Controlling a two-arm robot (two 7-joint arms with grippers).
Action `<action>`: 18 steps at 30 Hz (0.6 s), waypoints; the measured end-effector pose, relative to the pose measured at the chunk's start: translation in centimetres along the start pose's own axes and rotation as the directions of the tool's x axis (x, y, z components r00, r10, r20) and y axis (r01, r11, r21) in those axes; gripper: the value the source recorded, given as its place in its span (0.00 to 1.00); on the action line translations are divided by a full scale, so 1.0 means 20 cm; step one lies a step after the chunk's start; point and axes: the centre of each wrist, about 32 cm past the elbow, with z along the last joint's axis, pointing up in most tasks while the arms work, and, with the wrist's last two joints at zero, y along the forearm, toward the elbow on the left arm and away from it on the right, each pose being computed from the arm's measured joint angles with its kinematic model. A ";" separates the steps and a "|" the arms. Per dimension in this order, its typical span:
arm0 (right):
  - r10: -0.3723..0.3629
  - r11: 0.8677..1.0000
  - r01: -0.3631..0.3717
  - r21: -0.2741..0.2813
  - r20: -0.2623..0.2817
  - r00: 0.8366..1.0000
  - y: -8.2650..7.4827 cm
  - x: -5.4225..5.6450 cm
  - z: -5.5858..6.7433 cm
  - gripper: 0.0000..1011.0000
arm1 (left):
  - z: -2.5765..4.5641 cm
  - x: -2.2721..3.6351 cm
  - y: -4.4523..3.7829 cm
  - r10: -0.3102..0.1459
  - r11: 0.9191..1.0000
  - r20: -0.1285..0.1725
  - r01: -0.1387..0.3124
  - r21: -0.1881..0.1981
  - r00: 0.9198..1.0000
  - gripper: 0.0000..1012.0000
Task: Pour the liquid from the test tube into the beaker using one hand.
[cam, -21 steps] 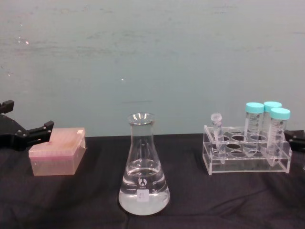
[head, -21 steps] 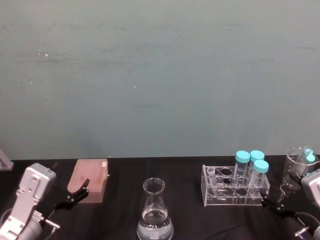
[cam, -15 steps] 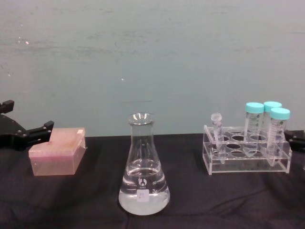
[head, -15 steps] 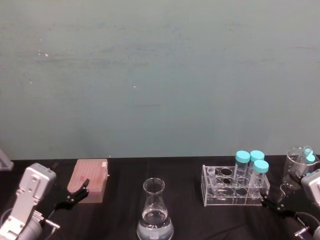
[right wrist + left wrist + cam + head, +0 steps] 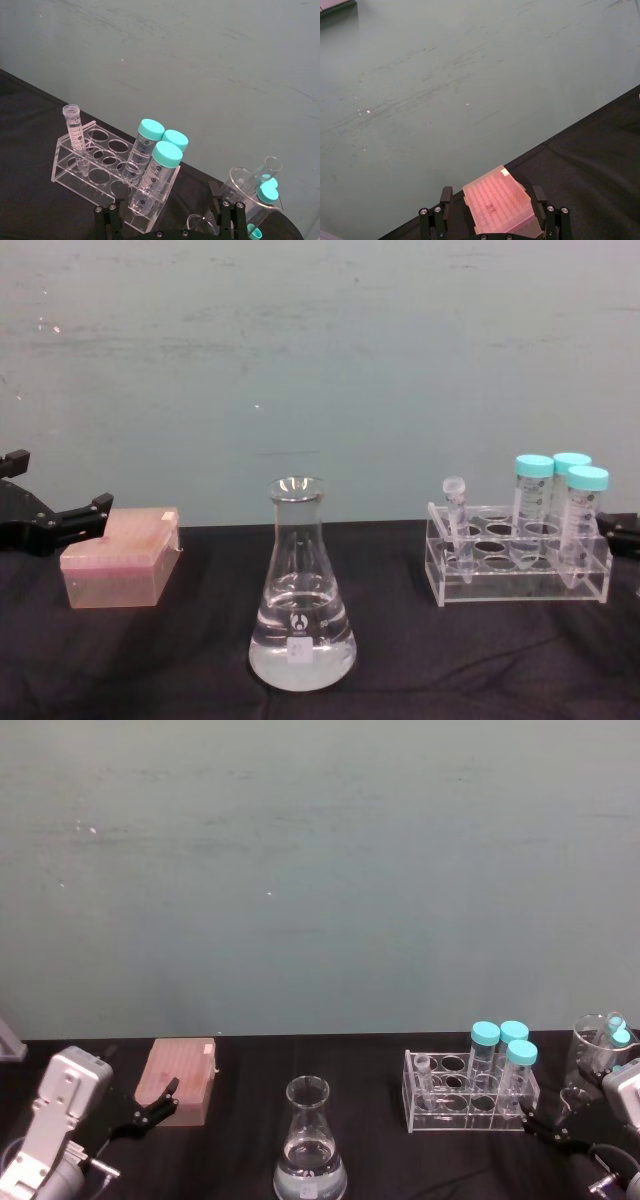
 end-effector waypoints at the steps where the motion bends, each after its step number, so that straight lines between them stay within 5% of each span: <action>1: 0.000 1.000 0.000 0.000 0.000 1.000 0.00 0.00 0.00 0.99 | 0.000 0.000 0.000 0.000 1.000 0.000 0.000 0.000 1.000 0.99; 18: 0.000 1.000 0.000 0.000 0.000 1.000 0.00 0.00 0.00 0.99 | 0.000 0.000 0.000 0.000 1.000 0.000 0.000 0.000 1.000 0.99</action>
